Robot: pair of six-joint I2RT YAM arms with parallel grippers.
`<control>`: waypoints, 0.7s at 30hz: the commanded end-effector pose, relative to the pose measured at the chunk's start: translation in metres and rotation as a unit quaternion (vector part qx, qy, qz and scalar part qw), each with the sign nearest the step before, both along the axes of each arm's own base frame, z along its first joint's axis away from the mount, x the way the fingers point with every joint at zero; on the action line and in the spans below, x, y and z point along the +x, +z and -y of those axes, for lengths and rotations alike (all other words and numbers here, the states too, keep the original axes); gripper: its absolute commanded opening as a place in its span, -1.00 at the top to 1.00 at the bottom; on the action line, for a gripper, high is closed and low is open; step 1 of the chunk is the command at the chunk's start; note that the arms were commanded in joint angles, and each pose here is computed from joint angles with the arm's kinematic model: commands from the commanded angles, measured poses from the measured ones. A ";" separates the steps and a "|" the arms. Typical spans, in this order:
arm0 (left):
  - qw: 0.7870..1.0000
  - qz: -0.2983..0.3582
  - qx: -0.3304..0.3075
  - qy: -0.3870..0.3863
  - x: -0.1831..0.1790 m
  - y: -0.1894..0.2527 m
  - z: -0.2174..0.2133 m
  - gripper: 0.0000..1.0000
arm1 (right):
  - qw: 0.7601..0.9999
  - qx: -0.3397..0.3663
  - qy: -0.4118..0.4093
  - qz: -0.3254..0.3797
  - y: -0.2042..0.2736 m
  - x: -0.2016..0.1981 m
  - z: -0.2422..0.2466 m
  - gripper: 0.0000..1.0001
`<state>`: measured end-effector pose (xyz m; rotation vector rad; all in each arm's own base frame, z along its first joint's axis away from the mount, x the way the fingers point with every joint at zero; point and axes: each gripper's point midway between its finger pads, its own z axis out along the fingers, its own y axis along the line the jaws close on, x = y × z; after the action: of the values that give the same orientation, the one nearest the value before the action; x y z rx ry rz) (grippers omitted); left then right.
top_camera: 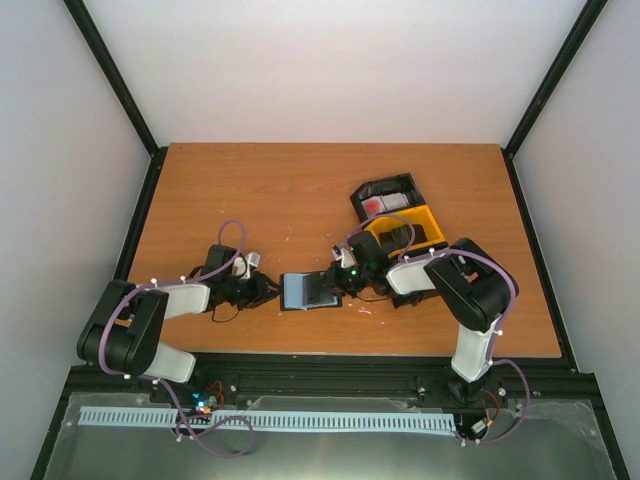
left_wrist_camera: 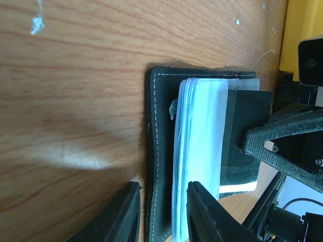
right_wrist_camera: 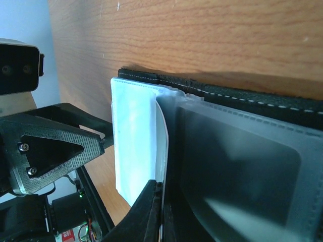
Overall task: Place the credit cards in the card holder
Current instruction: Insert the credit card into the card holder.
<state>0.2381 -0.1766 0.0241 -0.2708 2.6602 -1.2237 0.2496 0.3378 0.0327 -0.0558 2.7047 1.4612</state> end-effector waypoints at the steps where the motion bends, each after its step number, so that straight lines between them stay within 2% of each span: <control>1: 1.000 -0.003 0.016 0.000 0.000 -0.008 -0.002 0.44 | 0.999 -0.022 -0.009 -0.022 -0.015 -0.004 0.000 0.93; 14: 1.000 0.009 0.022 0.003 0.003 -0.004 -0.003 0.52 | 1.000 0.002 0.018 -0.022 -0.011 -0.007 -0.023 0.73; 21: 1.000 0.015 0.025 0.005 0.004 -0.003 -0.005 0.52 | 1.000 -0.029 0.002 -0.001 -0.004 -0.004 -0.014 0.43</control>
<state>0.2401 -0.1766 0.0234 -0.2659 2.6550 -1.2077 0.2487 0.3573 0.0308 -0.0713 2.7175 1.4937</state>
